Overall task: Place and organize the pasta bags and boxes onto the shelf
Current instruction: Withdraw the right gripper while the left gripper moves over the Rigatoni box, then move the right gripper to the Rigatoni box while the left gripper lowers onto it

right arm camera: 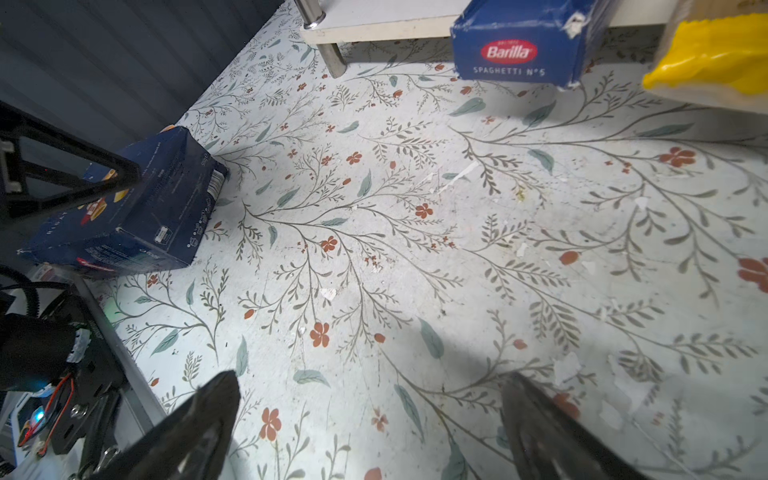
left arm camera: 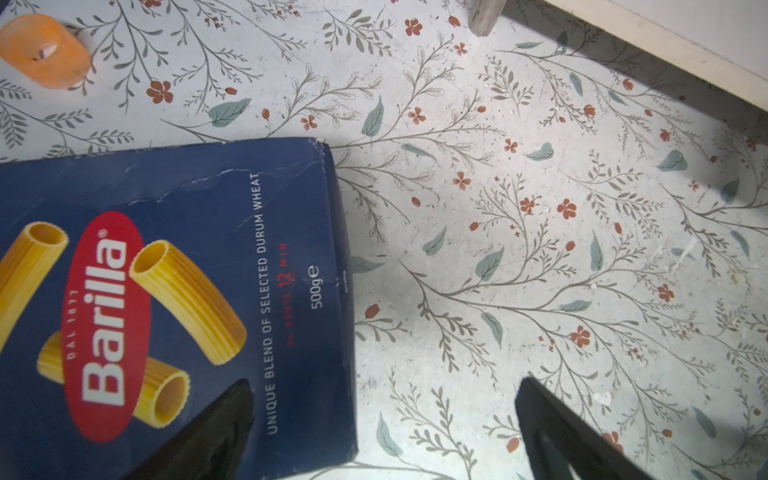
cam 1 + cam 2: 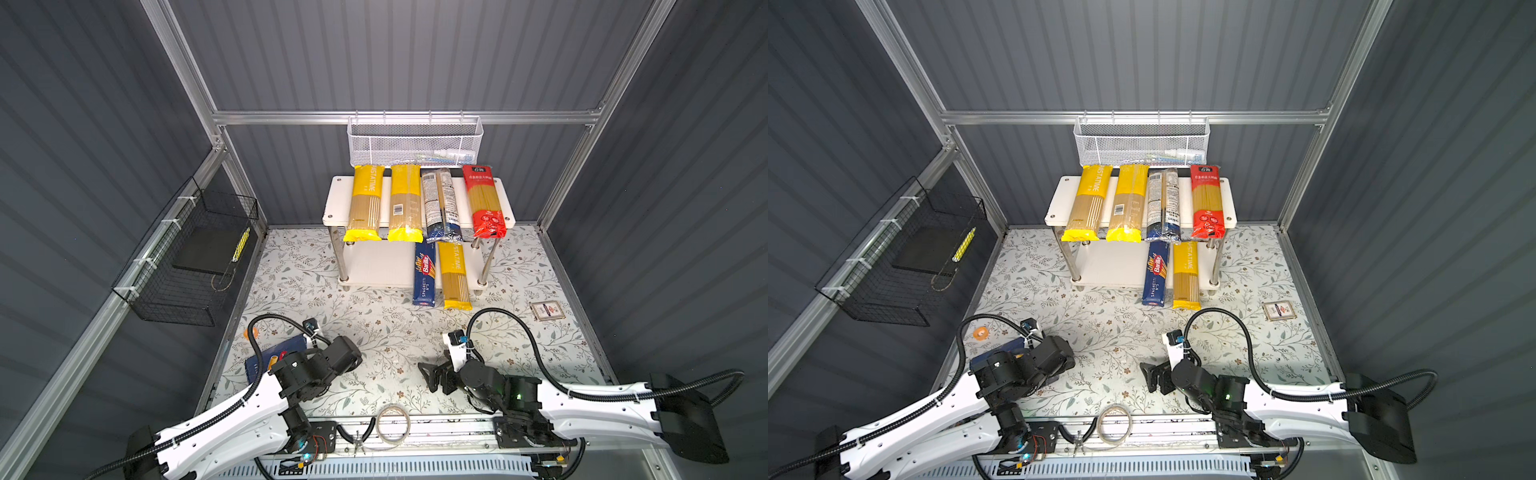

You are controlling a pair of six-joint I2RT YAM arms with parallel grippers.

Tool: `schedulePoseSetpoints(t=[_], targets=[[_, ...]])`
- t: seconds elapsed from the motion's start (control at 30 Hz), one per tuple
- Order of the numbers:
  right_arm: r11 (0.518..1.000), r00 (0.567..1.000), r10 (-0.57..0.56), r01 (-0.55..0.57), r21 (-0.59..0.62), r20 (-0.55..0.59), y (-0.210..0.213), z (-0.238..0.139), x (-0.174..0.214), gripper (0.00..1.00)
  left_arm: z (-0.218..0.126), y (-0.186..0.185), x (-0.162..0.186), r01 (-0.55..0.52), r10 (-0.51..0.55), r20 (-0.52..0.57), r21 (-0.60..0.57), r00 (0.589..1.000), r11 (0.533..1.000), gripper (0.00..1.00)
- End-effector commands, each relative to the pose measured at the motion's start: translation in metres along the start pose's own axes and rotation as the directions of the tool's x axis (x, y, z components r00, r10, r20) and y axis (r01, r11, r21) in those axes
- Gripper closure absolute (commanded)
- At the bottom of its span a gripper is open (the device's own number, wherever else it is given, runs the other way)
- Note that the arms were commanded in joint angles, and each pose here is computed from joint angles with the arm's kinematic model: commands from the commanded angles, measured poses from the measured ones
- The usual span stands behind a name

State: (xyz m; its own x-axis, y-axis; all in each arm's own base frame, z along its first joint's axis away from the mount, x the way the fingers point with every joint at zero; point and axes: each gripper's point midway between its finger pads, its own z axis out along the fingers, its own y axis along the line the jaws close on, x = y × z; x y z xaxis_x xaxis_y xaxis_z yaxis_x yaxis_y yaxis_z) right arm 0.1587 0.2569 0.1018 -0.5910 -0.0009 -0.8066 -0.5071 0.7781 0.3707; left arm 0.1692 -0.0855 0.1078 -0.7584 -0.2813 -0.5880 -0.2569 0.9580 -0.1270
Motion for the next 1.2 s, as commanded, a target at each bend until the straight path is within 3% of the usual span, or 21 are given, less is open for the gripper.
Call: schedulePoseSetpoints(t=[0.0,0.17,0.33,0.47,0.63,0.9,1.17], targets=[[0.997,1.0,0.003,-0.001,-0.074,0.029,0.019,-0.003,-0.016,0.01,0.006,0.006,0.003,0.004,-0.004,0.012,-0.03,1.0,1.0,0.0],[0.996,1.0,0.002,0.001,-0.086,0.027,0.026,-0.003,-0.024,0.01,0.014,-0.011,0.01,-0.016,0.016,-0.002,0.062,1.0,0.998,0.0],[0.992,0.998,0.023,-0.017,-0.121,0.05,0.037,-0.007,-0.037,0.01,0.022,-0.02,0.017,-0.05,0.052,-0.034,0.048,0.998,0.998,0.0],[0.987,0.999,0.012,-0.006,-0.159,0.036,0.045,-0.005,-0.036,0.01,0.024,-0.018,0.015,-0.037,0.038,0.001,0.074,0.999,0.997,0.0],[0.992,0.999,0.011,-0.007,-0.124,0.035,0.04,-0.002,-0.037,0.01,0.029,-0.026,0.021,-0.058,0.06,-0.009,0.112,0.998,0.992,0.0],[0.996,1.0,0.024,-0.023,-0.088,0.008,0.028,0.001,-0.036,0.01,0.039,-0.078,0.028,-0.207,0.224,-0.074,0.192,0.972,0.959,0.0],[0.999,0.998,0.015,-0.018,-0.046,-0.067,0.024,0.01,-0.029,0.01,0.046,-0.153,0.041,-0.23,0.294,-0.091,0.425,0.952,0.875,0.0]])
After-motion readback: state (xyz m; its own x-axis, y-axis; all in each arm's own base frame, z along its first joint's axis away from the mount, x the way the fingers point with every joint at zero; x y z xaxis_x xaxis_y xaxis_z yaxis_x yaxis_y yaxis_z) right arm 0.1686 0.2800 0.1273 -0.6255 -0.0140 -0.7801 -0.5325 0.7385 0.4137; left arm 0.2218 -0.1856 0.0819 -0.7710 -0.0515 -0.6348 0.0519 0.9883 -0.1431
